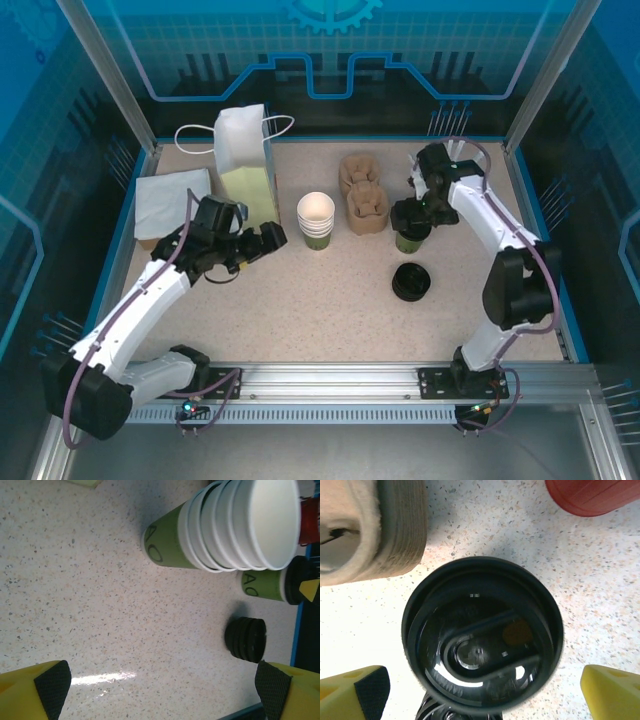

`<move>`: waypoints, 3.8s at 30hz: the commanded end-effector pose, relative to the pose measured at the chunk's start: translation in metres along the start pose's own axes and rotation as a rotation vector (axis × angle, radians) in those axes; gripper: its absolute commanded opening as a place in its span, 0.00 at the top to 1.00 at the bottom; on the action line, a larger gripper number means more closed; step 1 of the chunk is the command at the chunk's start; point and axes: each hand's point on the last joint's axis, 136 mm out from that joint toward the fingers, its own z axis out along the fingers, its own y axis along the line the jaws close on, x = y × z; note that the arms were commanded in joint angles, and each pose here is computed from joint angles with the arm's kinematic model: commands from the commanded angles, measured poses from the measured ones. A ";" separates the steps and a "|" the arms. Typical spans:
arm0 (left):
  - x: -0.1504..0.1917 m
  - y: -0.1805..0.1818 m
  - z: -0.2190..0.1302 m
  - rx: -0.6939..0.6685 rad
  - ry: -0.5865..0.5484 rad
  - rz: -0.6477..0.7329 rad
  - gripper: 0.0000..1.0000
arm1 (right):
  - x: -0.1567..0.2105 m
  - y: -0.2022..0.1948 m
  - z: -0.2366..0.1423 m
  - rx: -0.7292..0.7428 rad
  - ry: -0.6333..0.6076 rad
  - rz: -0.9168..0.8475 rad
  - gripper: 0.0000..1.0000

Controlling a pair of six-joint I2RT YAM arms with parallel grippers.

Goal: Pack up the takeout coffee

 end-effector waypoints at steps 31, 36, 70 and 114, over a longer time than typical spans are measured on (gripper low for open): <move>-0.242 0.012 -0.095 -0.331 -0.253 0.080 0.25 | 0.028 0.006 -0.104 -0.092 -0.316 0.026 0.01; -0.250 0.021 -0.069 -0.421 -0.189 0.121 0.25 | 0.032 0.004 -0.102 -0.084 -0.309 0.029 0.01; -0.252 0.016 -0.019 -0.521 -0.099 0.260 0.89 | 0.036 0.007 -0.096 -0.097 -0.300 0.025 0.01; -0.041 -0.006 -0.067 -0.115 -0.025 0.069 0.79 | -0.095 0.079 -0.001 0.013 0.010 -0.562 0.32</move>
